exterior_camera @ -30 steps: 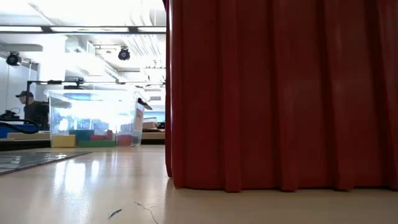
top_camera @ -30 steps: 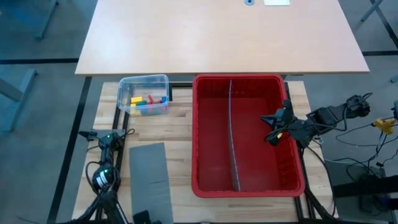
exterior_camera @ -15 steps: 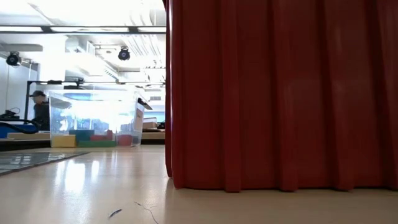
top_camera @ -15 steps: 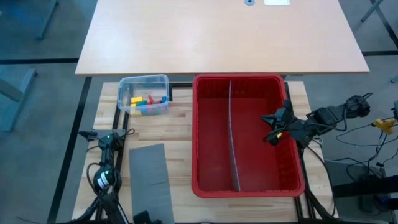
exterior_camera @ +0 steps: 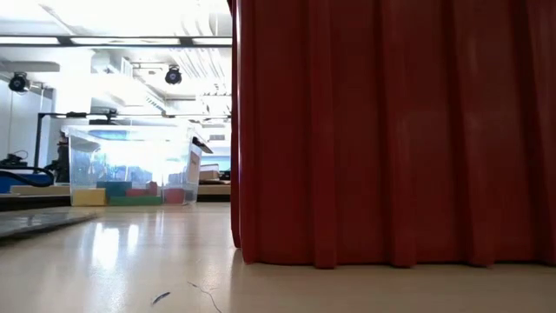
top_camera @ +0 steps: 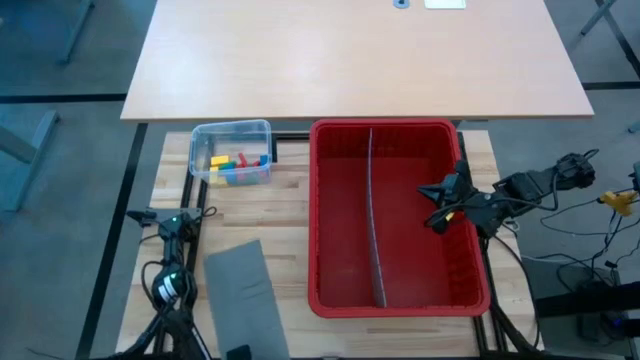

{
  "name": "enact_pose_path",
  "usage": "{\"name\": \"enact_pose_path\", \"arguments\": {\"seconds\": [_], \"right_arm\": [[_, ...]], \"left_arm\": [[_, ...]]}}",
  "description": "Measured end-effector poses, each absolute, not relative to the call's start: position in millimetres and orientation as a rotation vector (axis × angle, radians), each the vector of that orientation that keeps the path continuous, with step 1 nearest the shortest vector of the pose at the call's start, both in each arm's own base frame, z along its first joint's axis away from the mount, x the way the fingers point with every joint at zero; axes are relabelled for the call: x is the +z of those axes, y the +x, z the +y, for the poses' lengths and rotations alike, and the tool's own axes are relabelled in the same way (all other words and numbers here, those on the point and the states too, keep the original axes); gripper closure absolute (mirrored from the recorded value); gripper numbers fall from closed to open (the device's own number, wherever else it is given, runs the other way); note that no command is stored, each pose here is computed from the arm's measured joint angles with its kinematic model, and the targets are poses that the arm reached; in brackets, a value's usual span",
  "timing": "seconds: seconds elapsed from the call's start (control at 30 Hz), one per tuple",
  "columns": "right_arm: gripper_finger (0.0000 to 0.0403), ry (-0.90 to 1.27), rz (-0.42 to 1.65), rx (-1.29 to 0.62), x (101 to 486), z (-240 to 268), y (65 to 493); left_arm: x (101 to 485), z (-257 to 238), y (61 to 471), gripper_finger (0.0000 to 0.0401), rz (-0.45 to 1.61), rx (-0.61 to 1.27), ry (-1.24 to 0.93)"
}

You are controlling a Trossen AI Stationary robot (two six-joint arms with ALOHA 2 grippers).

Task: Sort blocks
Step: Insert the bin divider into the red bin

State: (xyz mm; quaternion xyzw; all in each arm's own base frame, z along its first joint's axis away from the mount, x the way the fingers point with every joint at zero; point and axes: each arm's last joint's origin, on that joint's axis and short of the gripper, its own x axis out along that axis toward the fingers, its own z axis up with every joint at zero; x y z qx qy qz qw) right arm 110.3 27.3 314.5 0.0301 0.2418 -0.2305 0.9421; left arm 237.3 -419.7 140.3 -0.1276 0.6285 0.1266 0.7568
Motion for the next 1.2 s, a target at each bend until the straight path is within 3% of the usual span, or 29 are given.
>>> {"name": "enact_pose_path", "arguments": {"seconds": [0.27,0.73,1.0,1.2], "right_arm": [[0.0403,0.064,0.498,-0.473,314.0,27.2,109.8],[0.0403,0.043,0.511,-0.481,308.7,27.2,110.4],[0.0403,0.045,0.523,-0.489,302.3,27.5,111.2],[0.0403,0.044,0.525,-0.489,301.6,27.6,111.3]], "left_arm": [[145.8,-413.3,238.4,0.0255,1.383,0.304,-0.261],[167.0,-401.9,249.6,0.0096,1.371,0.297,-0.292],[163.8,-385.1,246.8,0.0085,1.430,0.419,-0.153],[167.9,-394.4,254.8,0.0085,1.358,0.315,-0.199]]}}
